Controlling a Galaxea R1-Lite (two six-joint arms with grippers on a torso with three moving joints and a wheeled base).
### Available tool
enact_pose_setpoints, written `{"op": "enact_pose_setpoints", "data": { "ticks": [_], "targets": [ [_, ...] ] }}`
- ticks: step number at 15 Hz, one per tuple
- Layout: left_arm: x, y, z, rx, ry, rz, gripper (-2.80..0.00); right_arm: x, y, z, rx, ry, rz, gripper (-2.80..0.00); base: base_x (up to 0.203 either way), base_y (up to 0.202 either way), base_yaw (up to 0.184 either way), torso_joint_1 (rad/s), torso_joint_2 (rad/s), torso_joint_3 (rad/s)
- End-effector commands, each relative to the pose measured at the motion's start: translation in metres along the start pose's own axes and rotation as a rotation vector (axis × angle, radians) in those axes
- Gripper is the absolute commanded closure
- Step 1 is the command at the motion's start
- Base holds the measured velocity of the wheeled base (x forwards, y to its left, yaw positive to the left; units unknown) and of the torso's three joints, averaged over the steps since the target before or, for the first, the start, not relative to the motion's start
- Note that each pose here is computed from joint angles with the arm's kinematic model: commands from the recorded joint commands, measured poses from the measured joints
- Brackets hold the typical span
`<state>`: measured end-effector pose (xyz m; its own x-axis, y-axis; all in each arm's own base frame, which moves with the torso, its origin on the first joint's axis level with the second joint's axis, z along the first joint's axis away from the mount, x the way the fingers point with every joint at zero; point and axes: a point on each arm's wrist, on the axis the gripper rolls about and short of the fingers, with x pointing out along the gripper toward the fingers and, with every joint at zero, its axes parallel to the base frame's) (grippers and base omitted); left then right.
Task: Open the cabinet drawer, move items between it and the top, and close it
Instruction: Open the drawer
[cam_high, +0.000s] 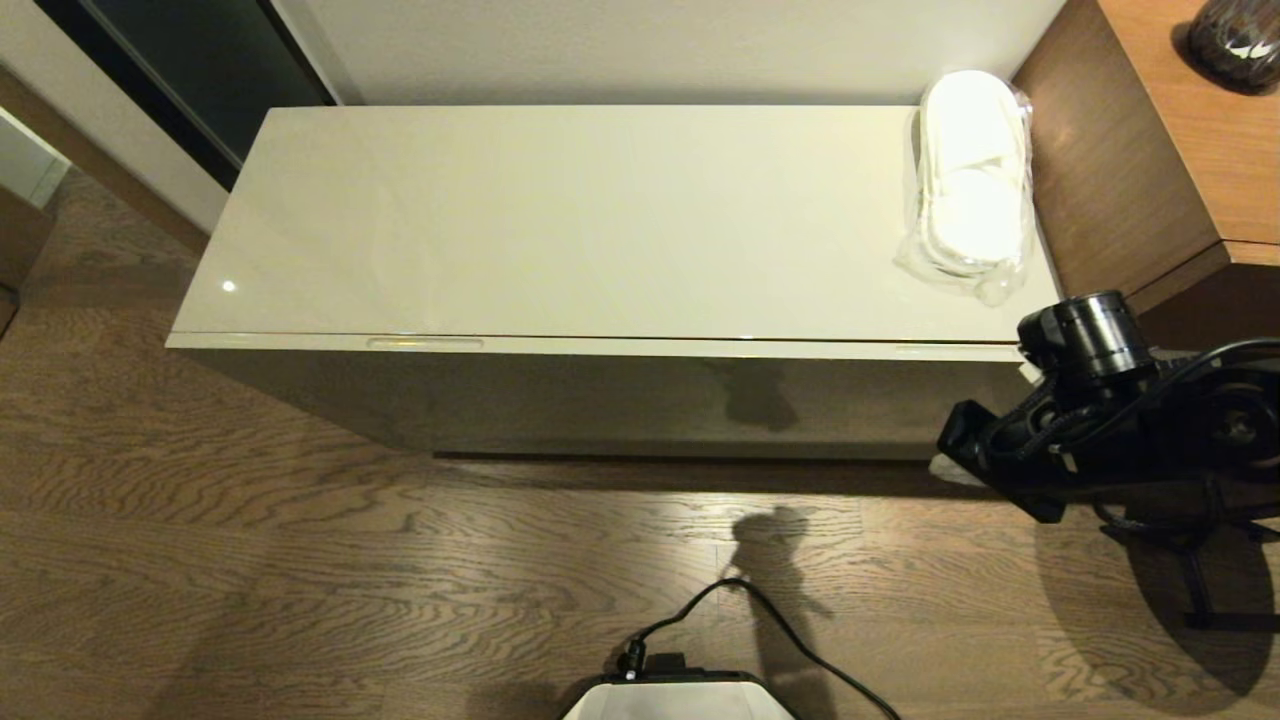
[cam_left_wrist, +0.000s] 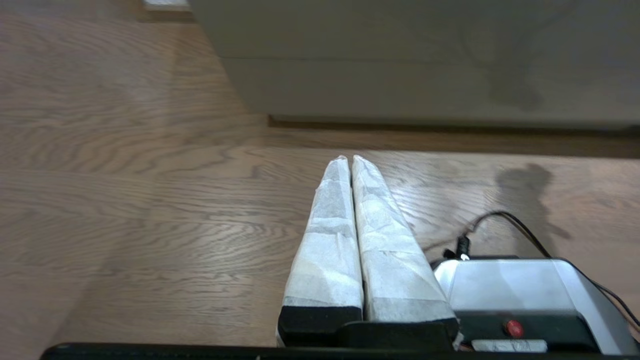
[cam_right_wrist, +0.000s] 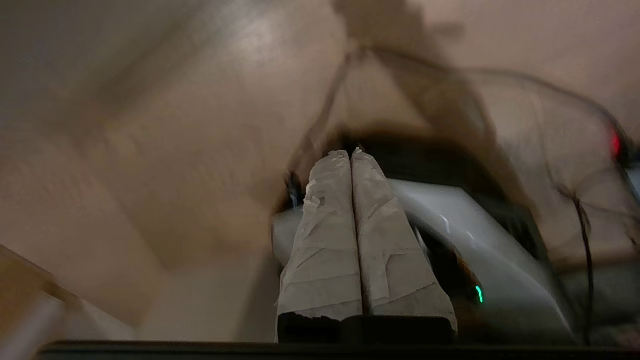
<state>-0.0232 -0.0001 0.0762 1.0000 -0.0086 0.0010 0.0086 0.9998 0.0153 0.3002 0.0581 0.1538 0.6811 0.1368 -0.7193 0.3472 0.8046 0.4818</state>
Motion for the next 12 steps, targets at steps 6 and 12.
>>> {"op": "enact_pose_setpoints", "data": {
  "ticks": [6, 12],
  "targets": [
    [0.0, 0.0, 0.0, 0.0, -0.001, -0.001, 0.0, -0.042, 0.016, 0.062, 0.125, -0.239, 0.116, 0.0, 0.0, 0.0, 0.0, 0.0, 0.0, 0.0],
    [0.0, 0.0, 0.0, -0.001, -0.001, -0.001, 0.0, -0.042, 0.026, 0.094, 0.212, -0.333, 0.097, 0.0, 0.0, 0.0, 0.0, 0.0, 0.0, 0.0]
  ]
}}
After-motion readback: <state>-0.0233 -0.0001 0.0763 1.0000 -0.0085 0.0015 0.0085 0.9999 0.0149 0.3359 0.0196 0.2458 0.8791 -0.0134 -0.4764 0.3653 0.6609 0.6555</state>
